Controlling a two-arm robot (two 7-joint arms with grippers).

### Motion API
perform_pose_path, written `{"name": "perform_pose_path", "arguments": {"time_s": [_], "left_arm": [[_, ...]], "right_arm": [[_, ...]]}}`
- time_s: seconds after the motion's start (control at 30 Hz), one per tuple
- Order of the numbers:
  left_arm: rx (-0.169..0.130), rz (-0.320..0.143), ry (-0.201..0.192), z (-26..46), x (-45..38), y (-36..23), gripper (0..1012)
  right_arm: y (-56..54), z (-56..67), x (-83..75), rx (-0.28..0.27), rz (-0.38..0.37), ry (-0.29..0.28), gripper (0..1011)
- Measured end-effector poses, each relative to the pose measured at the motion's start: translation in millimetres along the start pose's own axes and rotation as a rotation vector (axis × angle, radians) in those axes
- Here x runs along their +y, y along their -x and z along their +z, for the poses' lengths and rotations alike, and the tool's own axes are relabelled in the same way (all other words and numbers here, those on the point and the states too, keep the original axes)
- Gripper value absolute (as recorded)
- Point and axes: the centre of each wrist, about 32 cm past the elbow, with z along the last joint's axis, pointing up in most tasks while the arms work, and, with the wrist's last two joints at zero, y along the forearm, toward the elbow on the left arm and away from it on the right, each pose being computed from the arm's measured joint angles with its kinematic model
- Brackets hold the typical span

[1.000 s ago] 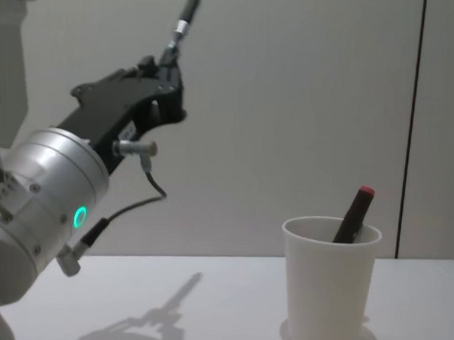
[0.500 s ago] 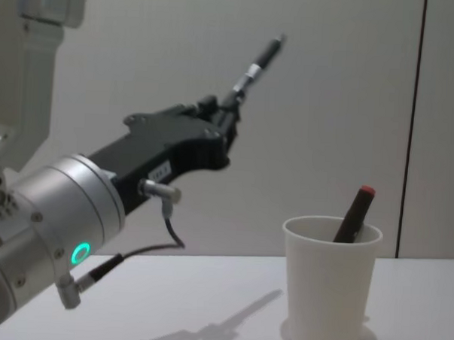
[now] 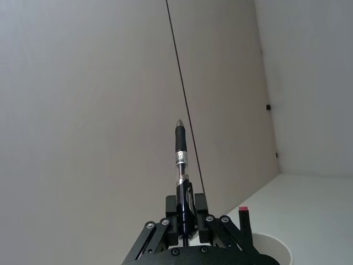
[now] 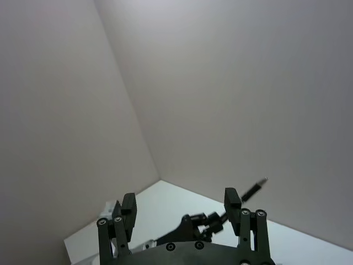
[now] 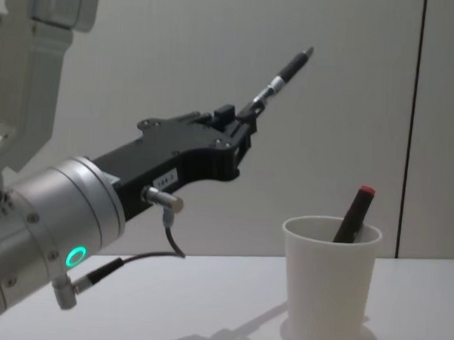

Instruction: Place the pen into the pen holder.

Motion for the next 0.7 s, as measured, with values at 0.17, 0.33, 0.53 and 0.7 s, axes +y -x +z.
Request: {"name": "perform_pose_path", "arguments": {"time_s": [0.17,0.33,0.53,0.7], "left_arm": [[-0.019,0.042,0.029,1.8,-1.8,-1.0,183],[-0.036,0.091,0.059,3.1,-2.9,-1.4,183],[-0.054,0.168,0.099,4.5,-4.1,-1.1,183],[-0.059,0.209,0.119,4.8,-2.8,-1.4,182]], "right_arm": [[-1.4,-9.4,-6.9,0.019,-0.041,0.049,1002],[-2.8,-19.1,-12.7,0.039,-0.084,0.098,1001],[-7.2,-33.8,-18.3,0.080,-0.151,0.158,1002],[-14.6,-46.8,-16.4,0.132,-0.218,0.180,1002]]}}
